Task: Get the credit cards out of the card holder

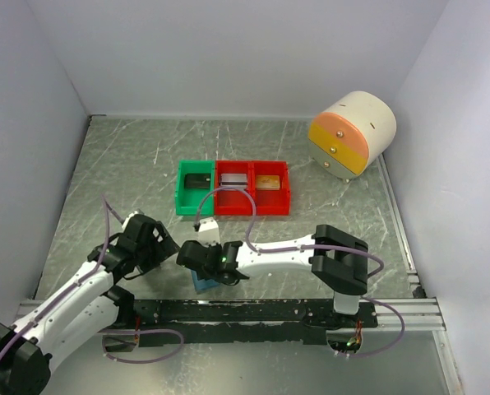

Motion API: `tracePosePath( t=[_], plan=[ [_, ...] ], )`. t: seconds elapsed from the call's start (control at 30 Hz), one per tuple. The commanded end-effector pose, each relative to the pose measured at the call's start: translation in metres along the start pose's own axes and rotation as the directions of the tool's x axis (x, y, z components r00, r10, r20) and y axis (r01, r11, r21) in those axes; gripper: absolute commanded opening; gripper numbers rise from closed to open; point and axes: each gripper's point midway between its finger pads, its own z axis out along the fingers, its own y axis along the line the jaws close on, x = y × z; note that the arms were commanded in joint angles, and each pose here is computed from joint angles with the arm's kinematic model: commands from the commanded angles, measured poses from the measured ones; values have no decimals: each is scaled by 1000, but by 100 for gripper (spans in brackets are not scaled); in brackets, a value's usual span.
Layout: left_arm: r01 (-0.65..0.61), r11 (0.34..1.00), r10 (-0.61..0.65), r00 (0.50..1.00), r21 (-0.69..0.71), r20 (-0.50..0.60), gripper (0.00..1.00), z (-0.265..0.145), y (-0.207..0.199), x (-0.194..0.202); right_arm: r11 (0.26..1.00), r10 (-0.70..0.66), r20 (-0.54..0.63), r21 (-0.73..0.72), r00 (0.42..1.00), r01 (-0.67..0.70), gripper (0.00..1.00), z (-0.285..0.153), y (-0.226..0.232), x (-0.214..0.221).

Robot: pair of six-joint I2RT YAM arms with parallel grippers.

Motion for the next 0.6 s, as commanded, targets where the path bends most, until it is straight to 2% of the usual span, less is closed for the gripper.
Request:
tracePosePath(
  t=[0.0,0.3,0.53,0.57],
  plan=[
    [31,997,-31,999,66,-9,92,-9,-14,-2,999,-22,2,39,1000,21,34,4,0,-1],
    [24,996,-22,999,91,-23,90,-11,-17,1,978,-57,-44,197,997,65,33,13,-34,17],
    [2,990,10,997,144,-82,86,-10,-26,12,976,-44,-54,211,998,54,23,17,-45,29],
    [-5,986,22,995,166,-97,85,-11,-30,14,980,-37,-46,192,998,46,18,17,-42,28]
  ],
)
